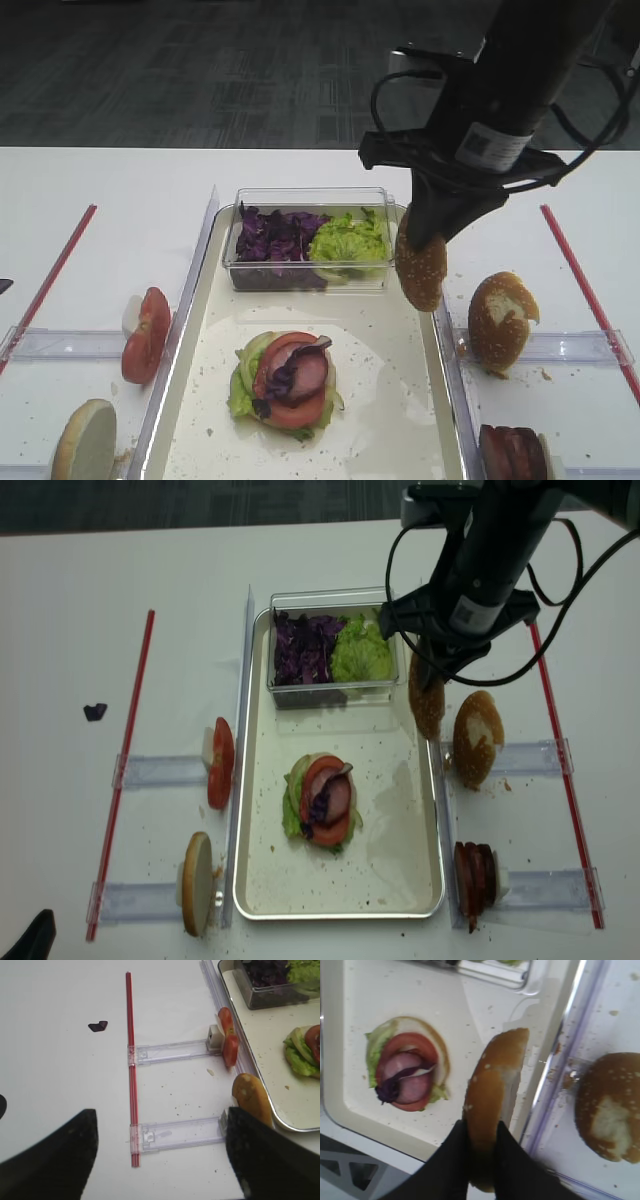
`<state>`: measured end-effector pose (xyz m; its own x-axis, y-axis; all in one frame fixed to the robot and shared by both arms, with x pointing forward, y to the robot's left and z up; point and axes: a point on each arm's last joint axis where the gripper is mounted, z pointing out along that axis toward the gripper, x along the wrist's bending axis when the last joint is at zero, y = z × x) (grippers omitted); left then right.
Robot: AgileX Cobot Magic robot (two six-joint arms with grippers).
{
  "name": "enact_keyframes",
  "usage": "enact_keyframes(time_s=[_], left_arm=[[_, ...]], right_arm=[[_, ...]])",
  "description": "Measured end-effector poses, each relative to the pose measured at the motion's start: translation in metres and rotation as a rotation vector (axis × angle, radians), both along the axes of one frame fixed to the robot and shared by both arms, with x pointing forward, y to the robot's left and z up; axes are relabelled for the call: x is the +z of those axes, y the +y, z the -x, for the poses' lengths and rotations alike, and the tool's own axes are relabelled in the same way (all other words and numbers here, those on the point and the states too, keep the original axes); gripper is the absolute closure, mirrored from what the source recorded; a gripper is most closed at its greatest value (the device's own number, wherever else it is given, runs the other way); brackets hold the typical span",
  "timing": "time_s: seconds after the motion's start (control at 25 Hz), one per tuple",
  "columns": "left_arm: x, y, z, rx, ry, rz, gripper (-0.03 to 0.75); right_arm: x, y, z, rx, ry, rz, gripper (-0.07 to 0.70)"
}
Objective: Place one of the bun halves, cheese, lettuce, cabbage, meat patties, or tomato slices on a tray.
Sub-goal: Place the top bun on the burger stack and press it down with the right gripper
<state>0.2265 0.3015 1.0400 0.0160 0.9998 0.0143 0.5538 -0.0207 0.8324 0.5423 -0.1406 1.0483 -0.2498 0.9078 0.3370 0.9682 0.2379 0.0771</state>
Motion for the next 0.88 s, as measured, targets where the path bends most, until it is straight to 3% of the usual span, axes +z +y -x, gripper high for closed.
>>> enact_keyframes(time_s=[0.32, 0.64, 0.88], left_arm=[[0.000, 0.000, 0.000, -0.003, 0.000, 0.005, 0.224], [0.000, 0.000, 0.000, -0.003, 0.000, 0.005, 0.224], [0.000, 0.000, 0.000, -0.003, 0.000, 0.005, 0.224]], right_arm=[[0.022, 0.006, 0.012, 0.055, -0.035, -0.139, 0.490], [0.013, 0.006, 0.044, 0.122, 0.037, -0.279, 0.491], [0.020, 0.007, 0.066, 0.172, 0.029, -0.409, 0.491]])
